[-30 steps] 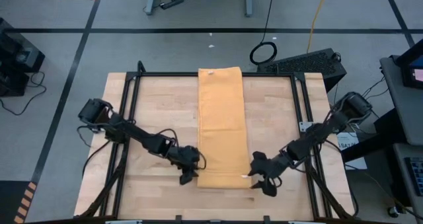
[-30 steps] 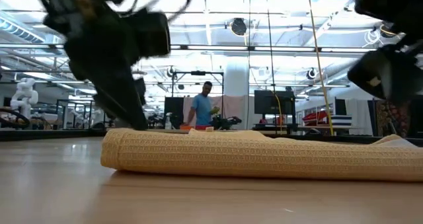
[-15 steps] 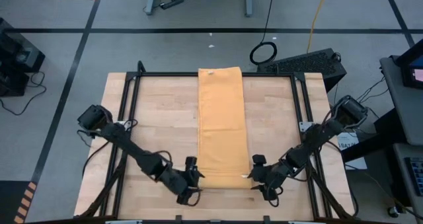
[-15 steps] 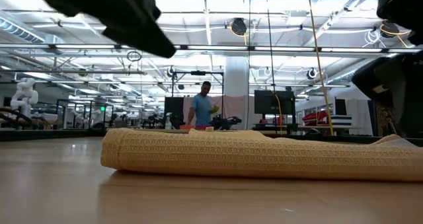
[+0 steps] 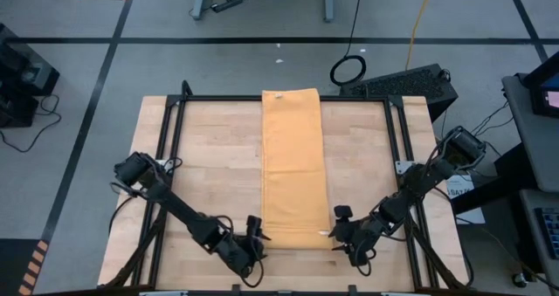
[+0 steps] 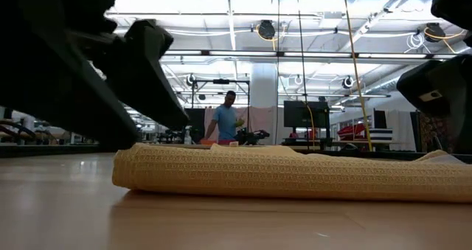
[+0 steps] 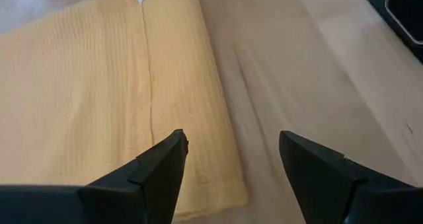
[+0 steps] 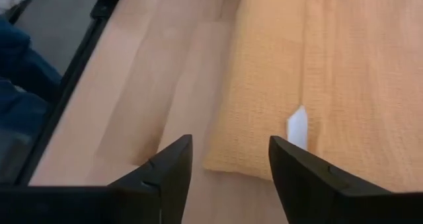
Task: Roll towel into tight, uniform cylinder
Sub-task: Roll the orange towel
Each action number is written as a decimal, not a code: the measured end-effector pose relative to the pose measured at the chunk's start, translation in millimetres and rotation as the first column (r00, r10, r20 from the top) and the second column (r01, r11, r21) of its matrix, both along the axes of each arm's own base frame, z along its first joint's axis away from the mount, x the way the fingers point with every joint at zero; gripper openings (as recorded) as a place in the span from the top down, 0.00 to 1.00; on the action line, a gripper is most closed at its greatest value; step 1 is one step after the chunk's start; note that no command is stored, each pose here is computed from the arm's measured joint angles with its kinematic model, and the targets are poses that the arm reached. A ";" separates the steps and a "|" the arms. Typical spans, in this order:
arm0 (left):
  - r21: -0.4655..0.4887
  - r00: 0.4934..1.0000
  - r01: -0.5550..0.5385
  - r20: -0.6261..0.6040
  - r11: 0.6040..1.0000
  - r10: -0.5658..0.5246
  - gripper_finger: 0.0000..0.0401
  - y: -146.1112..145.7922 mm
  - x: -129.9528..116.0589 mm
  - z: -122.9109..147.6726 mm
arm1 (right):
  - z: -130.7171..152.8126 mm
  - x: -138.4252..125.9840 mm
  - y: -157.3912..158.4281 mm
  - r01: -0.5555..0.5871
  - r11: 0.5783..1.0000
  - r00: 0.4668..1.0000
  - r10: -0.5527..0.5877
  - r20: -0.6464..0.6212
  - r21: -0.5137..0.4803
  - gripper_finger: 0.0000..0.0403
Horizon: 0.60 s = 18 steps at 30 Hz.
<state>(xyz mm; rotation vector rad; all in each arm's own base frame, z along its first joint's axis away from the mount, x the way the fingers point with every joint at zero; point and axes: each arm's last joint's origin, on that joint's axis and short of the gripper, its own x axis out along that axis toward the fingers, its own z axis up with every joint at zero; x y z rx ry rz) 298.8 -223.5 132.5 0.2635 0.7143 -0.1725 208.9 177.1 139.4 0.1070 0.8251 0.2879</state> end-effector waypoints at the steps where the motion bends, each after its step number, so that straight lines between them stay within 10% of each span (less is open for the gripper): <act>1: -0.008 1.000 -0.010 -0.004 1.000 0.010 0.37 -0.2 0.7 -3.1 | 0.3 -0.1 0.6 -0.004 1.000 1.000 0.004 0.001 0.006 0.54; 18: -0.016 0.994 -0.096 -0.045 0.995 0.095 0.47 18.3 14.3 -18.4 | -20.6 7.0 10.6 0.020 1.000 0.999 -0.019 0.039 -0.019 0.44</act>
